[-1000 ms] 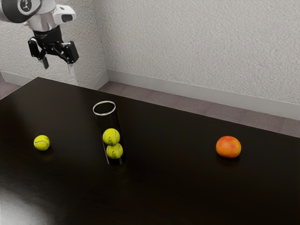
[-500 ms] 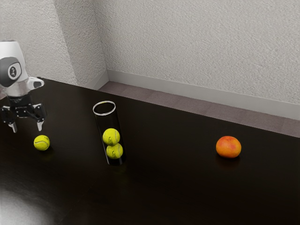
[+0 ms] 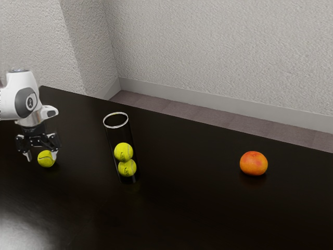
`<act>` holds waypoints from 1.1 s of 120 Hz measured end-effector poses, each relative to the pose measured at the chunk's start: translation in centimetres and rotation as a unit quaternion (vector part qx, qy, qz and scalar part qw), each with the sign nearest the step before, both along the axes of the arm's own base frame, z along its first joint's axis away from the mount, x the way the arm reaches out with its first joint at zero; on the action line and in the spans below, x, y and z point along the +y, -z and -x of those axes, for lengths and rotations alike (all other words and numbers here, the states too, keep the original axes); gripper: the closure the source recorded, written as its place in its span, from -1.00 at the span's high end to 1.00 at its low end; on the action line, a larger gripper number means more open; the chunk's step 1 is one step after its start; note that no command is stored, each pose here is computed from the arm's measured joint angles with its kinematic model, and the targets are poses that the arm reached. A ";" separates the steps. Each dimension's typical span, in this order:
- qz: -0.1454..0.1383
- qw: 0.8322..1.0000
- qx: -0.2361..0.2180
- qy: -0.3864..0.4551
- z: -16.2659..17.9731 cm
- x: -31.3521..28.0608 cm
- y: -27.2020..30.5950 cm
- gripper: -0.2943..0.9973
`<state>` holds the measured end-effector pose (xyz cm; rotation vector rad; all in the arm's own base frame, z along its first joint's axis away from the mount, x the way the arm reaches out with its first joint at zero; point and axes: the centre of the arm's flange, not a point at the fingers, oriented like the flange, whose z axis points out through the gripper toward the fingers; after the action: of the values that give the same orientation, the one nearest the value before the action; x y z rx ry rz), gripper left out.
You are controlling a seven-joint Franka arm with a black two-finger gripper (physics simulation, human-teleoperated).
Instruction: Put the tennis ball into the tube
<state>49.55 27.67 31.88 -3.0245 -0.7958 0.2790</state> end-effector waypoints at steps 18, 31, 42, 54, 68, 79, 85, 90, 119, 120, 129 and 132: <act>0.002 1.000 -0.015 0.009 -1.4 1.7 1.5 0.54; 0.007 1.000 -0.021 0.015 -2.3 2.9 2.8 0.54; 0.016 0.999 -0.024 0.021 -2.6 3.3 3.9 0.54; 0.019 0.999 -0.029 0.028 -3.0 4.0 4.3 0.54; 0.022 0.998 -0.035 0.038 -3.2 4.8 4.5 0.54; 0.024 0.998 -0.038 0.047 -3.4 5.0 4.7 0.54; 0.026 0.998 -0.040 0.049 -3.5 5.3 4.9 0.54; 0.026 0.998 -0.041 0.051 -3.5 5.7 5.0 0.54; 0.042 0.996 -0.040 0.063 -3.4 5.9 6.6 0.54; 0.042 0.996 -0.039 0.063 -3.4 5.9 6.7 0.54; 0.045 0.996 -0.040 0.068 -3.4 5.9 6.9 0.54; 0.045 0.996 -0.041 0.069 -3.5 6.0 6.9 0.54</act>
<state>53.09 33.67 24.94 -3.1754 -0.5889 0.1952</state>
